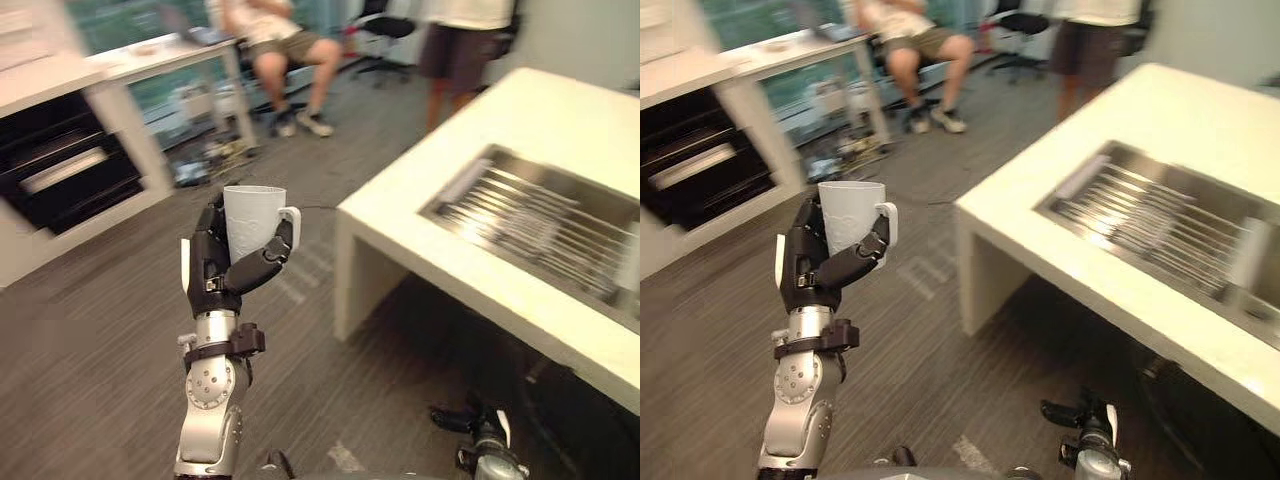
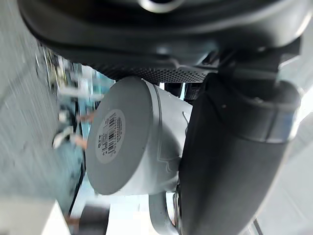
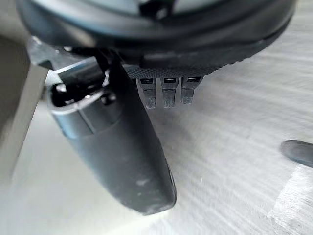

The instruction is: Walk over to the sink, pick up the cup, carry it to the dishwasher, place the cup inside the dishwasher, then close the dishwasher door

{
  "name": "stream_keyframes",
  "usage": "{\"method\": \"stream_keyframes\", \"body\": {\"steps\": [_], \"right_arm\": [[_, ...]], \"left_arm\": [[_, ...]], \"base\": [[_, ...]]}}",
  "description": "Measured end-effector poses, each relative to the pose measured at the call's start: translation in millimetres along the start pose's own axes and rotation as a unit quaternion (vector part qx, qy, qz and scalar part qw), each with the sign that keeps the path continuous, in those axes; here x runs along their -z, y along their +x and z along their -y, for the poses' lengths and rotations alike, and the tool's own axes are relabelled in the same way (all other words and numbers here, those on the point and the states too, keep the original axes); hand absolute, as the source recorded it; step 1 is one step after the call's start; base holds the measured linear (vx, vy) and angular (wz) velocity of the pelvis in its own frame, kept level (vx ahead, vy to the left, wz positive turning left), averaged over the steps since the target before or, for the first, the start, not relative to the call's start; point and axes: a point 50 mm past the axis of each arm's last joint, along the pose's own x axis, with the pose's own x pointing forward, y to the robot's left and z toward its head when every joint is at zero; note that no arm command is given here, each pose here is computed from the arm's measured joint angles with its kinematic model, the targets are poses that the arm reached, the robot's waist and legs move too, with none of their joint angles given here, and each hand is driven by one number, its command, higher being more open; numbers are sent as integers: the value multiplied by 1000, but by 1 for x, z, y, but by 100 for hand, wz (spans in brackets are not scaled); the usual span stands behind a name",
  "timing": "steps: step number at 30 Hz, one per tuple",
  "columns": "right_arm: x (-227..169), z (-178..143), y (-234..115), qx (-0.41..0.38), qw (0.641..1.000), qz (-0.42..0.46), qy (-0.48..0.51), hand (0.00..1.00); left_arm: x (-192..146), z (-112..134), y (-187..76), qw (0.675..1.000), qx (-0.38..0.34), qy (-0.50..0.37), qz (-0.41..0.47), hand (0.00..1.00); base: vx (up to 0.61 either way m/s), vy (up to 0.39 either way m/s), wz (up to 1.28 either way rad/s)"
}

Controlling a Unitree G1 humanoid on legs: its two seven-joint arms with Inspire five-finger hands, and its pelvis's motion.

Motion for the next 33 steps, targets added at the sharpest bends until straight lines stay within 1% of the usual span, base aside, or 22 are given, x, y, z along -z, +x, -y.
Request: {"method": "stream_keyframes", "body": {"steps": [2, 6, 7, 10, 12, 15, 18, 21, 25, 26, 33], "right_arm": [[-12, -5, 4, -5, 1000, 18, 6, 90], [-50, -35, 8, -49, 996, 76, 6, 90], [-53, -36, 7, -53, 995, 85, 2, 90], [-54, -42, 4, -63, 994, 91, -3, 90], [-55, -44, 4, -65, 993, 94, -8, 90], [-44, -37, -11, -60, 993, 104, -7, 90], [-47, -31, -29, -60, 989, 139, -3, 90], [-59, -39, -36, -71, 983, 168, 9, 90], [-74, -49, -39, -90, 976, 200, 7, 90], [-49, -44, -29, -90, 984, 151, -29, 90], [-48, -46, -30, -92, 984, 148, -26, 90]], "left_arm": [[0, -1, 0, 1000, 3, 1, 0, 30], [4, -7, -8, 1000, 1, 5, -18, 30], [5, -6, -9, 1000, 2, 3, -23, 30], [6, 3, -10, 999, 32, -3, -30, 30], [6, 2, -10, 999, 30, -3, -29, 30], [3, 7, -10, 999, 30, -10, -24, 30], [-10, 14, -10, 999, 41, -30, 1, 30], [-25, 20, -11, 997, 56, -47, 37, 30], [-22, 23, -14, 996, 68, -54, 29, 30], [12, 11, -32, 996, 63, -28, -62, 30], [13, 12, -32, 996, 63, -30, -63, 30]], "base": [[0, 96, 136], [5, 149, 69], [57, 192, 99], [188, 155, 166], [165, 67, 108], [287, -17, 169], [272, -98, 145], [260, -154, 106], [181, -204, 5], [0, 0, 0], [1, -2, -16]]}}
